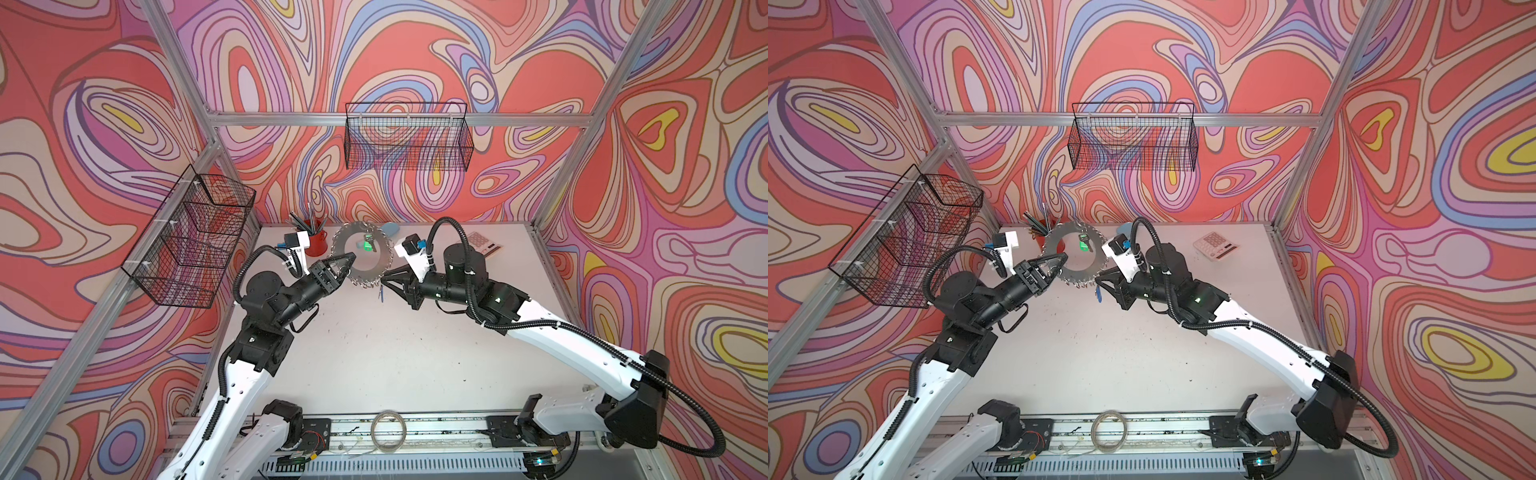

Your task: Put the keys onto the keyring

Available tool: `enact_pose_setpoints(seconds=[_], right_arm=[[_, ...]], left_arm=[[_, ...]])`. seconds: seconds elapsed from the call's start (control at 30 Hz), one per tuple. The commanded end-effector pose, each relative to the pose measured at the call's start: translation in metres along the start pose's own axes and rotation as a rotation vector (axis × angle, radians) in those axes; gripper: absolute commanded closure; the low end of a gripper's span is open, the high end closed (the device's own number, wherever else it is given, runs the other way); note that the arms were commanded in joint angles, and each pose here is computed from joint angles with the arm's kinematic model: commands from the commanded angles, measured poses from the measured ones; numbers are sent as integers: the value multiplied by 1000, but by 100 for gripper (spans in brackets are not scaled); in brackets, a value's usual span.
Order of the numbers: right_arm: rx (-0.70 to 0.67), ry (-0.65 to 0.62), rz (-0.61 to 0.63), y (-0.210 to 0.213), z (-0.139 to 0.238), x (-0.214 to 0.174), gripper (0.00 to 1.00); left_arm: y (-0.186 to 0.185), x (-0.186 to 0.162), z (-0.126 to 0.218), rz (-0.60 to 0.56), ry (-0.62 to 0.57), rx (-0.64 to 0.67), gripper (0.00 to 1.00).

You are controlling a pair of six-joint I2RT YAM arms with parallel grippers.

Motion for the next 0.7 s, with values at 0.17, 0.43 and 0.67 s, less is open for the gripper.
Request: enact_pose_setpoints(seconds=[0.17, 0.43, 0.67], right_arm=[[1, -26, 26, 0, -1, 7, 75], [22, -35, 33, 2, -4, 13, 83], [31, -39, 25, 3, -3, 16, 86]], left_arm=[[-29, 9, 5, -57, -30, -80, 100], [-28, 8, 5, -56, -29, -79, 100], [-24, 7, 5, -52, -28, -67, 100]])
Point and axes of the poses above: each gripper's point midway between its finger pads, its own z axis back along the fingers, its own y axis along the line the jaws close on, x = y × z, the point moved 3 cm from there along z, back along the fingers, and after that the axes turned 8 degrees about z, right-handed, at the moved point
